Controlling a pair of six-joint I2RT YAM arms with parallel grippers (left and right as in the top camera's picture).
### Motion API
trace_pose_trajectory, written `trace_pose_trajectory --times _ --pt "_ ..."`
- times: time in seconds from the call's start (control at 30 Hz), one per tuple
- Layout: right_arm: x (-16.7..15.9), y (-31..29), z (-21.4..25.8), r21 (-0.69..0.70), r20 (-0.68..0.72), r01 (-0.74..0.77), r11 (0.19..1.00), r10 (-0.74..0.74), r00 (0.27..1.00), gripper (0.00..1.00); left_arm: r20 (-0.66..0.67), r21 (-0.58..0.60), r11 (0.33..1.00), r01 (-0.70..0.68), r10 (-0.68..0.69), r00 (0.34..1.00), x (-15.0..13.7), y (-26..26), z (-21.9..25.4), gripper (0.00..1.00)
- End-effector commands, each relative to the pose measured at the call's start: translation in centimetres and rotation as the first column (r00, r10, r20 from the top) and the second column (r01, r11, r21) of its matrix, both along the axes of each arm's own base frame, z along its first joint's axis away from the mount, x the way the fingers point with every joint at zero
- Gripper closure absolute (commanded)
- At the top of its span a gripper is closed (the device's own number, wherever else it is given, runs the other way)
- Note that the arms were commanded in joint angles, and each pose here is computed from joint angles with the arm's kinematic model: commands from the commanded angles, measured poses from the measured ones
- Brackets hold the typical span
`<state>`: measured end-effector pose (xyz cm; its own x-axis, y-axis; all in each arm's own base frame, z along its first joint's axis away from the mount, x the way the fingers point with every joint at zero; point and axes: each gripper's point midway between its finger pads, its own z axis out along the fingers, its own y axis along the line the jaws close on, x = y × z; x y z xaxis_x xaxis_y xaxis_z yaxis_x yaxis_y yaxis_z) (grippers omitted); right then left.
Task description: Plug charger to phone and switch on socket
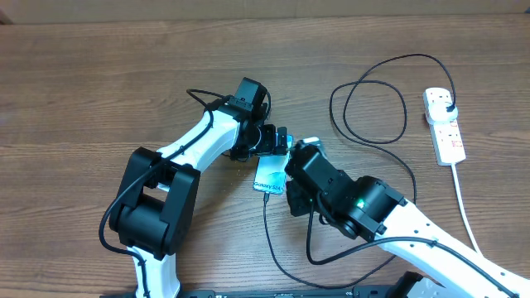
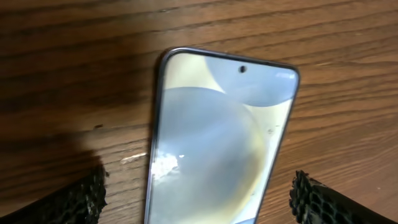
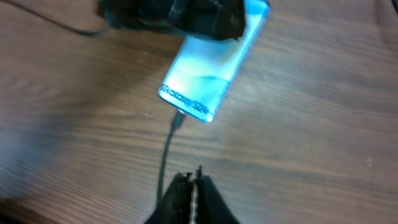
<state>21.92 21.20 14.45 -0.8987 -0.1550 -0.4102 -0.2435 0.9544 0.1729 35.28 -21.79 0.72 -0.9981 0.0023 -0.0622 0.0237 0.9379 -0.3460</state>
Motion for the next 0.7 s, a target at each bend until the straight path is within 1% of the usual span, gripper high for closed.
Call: trace_pose_trajectory --times 0.0,0.1,0.17,0.3,0.37,0.4,0.43,0.53,0.67 --pt "1.7 -2.7 1.1 -0.009 -0.004 0.131 0.991 -0.131 0.991 0.96 -0.155 0.258 0.966 -0.030 0.072 0.985 -4.1 5.5 -7.1 0.00" --pt "3.1 -6.9 1.1 -0.048 -0.038 0.271 0.961 -0.273 0.961 0.96 -0.132 0.275 0.961 -0.037 0.076 0.988 -3.8 6.0 -6.1 0.00" --pt "4.3 -10.5 1.1 -0.066 -0.053 0.392 0.918 -0.395 0.917 0.96 -0.113 0.266 0.963 -0.042 0.075 0.991 -3.6 5.9 -5.1 0.00" --pt "6.0 -17.3 1.4 -0.047 -0.081 0.608 0.792 -0.610 0.788 0.96 -0.036 0.240 0.969 -0.062 0.073 0.997 -2.7 5.7 -1.5 0.00" --pt "6.6 -20.7 1.9 -0.017 -0.094 0.703 0.711 -0.701 0.707 0.96 0.029 0.231 0.970 -0.080 0.076 0.997 -2.1 5.8 1.1 0.01" --pt "7.0 -23.2 2.4 0.009 -0.102 0.759 0.651 -0.754 0.648 0.96 0.083 0.223 0.970 -0.096 0.079 0.993 -1.7 6.0 3.1 0.00" --pt "7.4 -24.8 2.8 0.030 -0.106 0.787 0.616 -0.781 0.615 0.96 0.123 0.217 0.970 -0.107 0.082 0.989 -1.5 6.2 4.7 0.00" --pt "8.1 -29.8 3.4 0.061 -0.124 0.876 0.479 -0.867 0.483 0.96 0.249 0.191 0.970 -0.147 0.097 0.964 -1.1 6.9 9.5 0.00" --pt "9.7 -33.9 3.0 0.080 -0.182 0.923 0.377 -0.905 0.385 0.96 0.400 0.156 0.967 -0.202 0.125 0.908 -1.5 8.3 15.5 0.01"
